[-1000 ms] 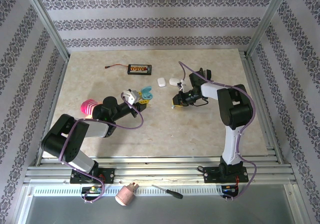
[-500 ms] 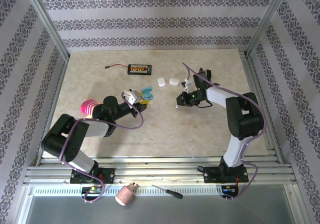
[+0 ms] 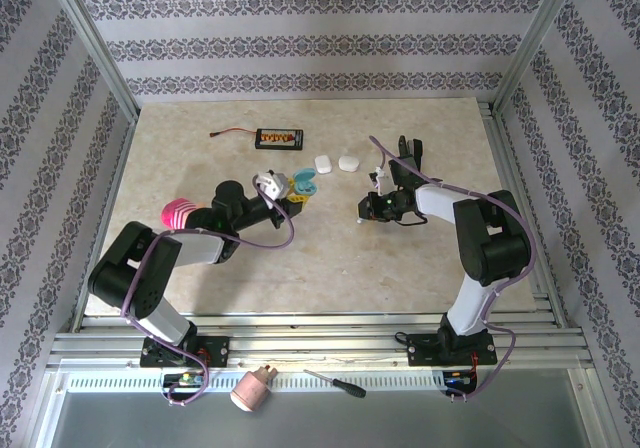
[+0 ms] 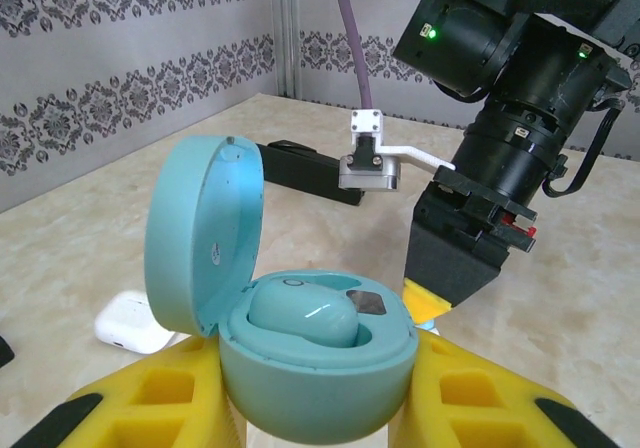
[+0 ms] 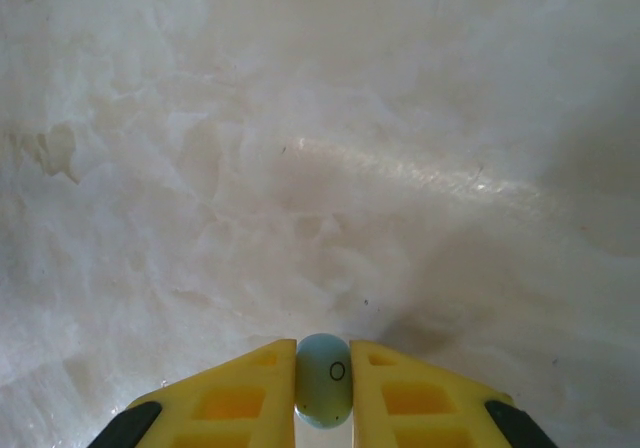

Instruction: Insert wireless bluetooth earbuds into charging case

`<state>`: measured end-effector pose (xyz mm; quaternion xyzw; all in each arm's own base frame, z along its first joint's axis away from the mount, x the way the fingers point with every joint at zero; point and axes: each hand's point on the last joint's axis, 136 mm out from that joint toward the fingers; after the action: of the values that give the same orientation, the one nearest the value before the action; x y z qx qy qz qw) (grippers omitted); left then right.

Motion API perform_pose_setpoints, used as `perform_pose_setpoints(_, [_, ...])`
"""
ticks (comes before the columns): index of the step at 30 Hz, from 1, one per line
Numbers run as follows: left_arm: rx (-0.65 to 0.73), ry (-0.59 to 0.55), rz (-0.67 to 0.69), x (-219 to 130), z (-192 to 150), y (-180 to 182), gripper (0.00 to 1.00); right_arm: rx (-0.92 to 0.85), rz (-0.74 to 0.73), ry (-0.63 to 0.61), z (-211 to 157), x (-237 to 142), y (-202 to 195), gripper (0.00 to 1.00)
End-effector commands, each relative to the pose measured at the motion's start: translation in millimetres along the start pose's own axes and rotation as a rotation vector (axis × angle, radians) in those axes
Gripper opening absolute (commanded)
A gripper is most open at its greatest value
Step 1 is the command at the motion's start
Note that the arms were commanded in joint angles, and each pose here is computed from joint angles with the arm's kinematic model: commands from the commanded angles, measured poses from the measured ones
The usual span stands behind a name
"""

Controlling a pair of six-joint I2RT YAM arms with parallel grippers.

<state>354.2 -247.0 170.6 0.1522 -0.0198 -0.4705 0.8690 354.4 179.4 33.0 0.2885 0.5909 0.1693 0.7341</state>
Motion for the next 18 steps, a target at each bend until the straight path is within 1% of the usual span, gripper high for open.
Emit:
perform_pose_setpoints(1, [-0.003,-0.009,-0.054,7,6,-7,0.28,0.002,0.004,-0.042,5,-2,4,0.17])
perform_pose_setpoints(11, [-0.006,-0.021,-0.044,12,0,-10,0.27,0.008,0.010,-0.043,0,-3,1,0.17])
perform_pose_setpoints(18, [-0.028,-0.016,-0.039,13,-9,-14,0.27,-0.011,0.021,-0.078,-1,-19,8,0.17])
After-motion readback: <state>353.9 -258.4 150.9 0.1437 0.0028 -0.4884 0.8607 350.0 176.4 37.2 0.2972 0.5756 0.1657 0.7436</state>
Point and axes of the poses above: each hand's point on the last joint's axis, 136 mm out from that joint toward the fingers, its own x axis out along the fingers, its own y axis along the line the jaws close on, z = x × y, and after that the axes turned 15 degrees about x, right-handed
